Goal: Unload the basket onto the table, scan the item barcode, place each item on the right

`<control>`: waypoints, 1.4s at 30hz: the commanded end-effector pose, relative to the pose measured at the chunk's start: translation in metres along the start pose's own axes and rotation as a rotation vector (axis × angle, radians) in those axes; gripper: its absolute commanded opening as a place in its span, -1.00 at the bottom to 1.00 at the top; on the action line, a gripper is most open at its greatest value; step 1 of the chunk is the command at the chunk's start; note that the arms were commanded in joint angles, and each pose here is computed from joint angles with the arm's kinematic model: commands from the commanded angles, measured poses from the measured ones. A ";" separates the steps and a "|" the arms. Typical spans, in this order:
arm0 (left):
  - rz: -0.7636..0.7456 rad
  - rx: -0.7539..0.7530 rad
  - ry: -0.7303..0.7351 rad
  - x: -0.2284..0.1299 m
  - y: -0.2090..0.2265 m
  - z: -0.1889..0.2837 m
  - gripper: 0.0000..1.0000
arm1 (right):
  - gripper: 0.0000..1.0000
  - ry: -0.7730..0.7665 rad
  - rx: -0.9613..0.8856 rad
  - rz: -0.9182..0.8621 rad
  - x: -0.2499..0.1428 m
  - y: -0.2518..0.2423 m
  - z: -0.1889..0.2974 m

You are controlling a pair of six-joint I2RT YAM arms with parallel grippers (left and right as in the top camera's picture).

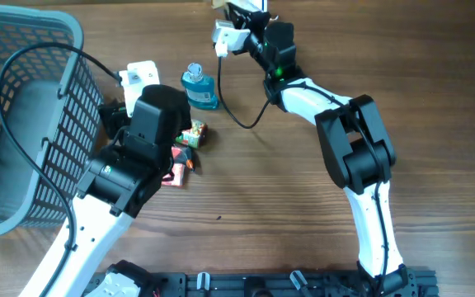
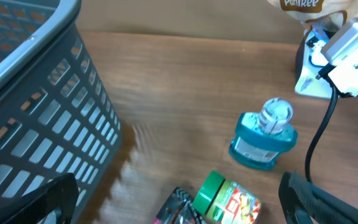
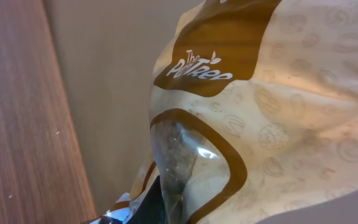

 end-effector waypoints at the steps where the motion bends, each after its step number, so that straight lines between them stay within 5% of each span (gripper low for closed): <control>1: -0.030 0.042 0.017 -0.004 0.005 -0.002 1.00 | -0.91 -0.093 -0.021 0.072 0.010 -0.005 -0.004; 15: -0.044 0.051 0.033 -0.007 0.006 -0.002 1.00 | -0.91 -0.174 -0.041 0.418 0.009 -0.006 -0.002; 29: -0.044 0.052 0.035 -0.007 0.007 -0.002 1.00 | -0.90 -0.194 -0.088 0.298 0.008 -0.008 -0.001; 36: -0.057 0.060 0.049 -0.009 0.008 -0.002 1.00 | -0.90 -0.081 -0.234 0.197 0.022 -0.089 0.010; 42: -0.056 0.060 0.049 -0.009 0.008 -0.002 1.00 | -0.90 0.116 -0.489 -0.002 0.044 -0.208 0.054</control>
Point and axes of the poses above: each gripper's point midway between its finger pads, its own z axis back along the fingers, its own y axis along the line the jaws close on, x = y × z, the point moved 9 cm from there along z, back along the fingers, and after that the axes turned 8 degrees about z, right-handed, at the moved point
